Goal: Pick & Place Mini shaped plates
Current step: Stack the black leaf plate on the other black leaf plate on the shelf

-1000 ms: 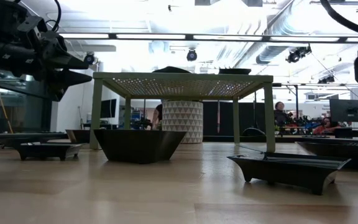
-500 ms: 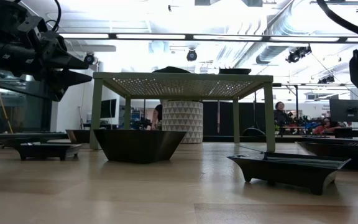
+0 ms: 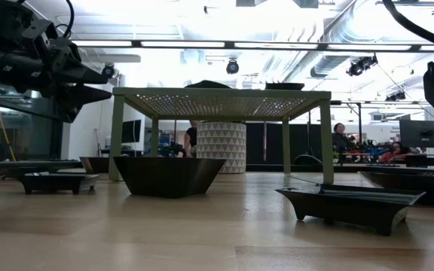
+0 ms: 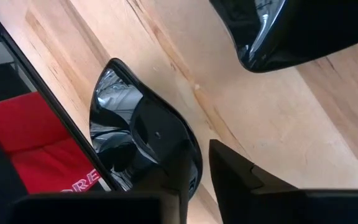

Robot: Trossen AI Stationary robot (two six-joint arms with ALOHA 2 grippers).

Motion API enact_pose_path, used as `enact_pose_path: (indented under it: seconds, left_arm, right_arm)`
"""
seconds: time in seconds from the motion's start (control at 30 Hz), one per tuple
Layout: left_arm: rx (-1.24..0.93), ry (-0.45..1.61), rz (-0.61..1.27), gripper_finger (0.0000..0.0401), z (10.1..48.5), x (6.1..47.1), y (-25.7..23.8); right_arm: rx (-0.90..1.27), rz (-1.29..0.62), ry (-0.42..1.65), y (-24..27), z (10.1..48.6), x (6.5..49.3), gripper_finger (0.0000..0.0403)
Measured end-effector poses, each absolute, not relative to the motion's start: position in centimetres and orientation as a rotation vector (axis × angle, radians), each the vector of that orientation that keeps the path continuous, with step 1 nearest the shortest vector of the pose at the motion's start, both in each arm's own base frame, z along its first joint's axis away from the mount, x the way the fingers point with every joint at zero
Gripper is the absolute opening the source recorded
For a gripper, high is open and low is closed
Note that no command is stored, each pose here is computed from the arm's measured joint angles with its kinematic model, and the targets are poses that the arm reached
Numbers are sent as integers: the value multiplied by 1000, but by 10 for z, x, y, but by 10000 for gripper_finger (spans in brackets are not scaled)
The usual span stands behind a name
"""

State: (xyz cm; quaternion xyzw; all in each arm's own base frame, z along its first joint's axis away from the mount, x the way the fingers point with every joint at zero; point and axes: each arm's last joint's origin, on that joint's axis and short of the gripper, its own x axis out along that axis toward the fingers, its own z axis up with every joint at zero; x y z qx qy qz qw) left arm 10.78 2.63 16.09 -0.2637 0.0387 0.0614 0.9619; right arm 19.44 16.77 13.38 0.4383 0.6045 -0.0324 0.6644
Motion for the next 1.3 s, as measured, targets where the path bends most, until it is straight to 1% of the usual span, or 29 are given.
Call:
enact_pose_path:
  seconds: [0.2, 0.43, 0.57, 0.77, 0.97, 1.3]
  left_arm:
    - [-534, 79, 124, 156, 161, 108, 26]
    - [-535, 79, 124, 156, 161, 108, 26]
    - [-535, 79, 124, 156, 161, 108, 26]
    - [-535, 80, 120, 156, 161, 108, 26]
    - [-535, 79, 121, 156, 161, 108, 26]
    - [-529, 80, 124, 156, 161, 108, 26]
  right_arm:
    - [990, -74, 1367, 168, 134, 194, 6]
    - [1004, -58, 1393, 168, 134, 194, 2]
    - [1012, -32, 1382, 172, 140, 198, 1]
    - [1004, 18, 1309, 174, 168, 199, 1]
    - [953, -27, 1224, 165, 203, 193, 1]
    - [778, -102, 1059, 155, 254, 190, 0]
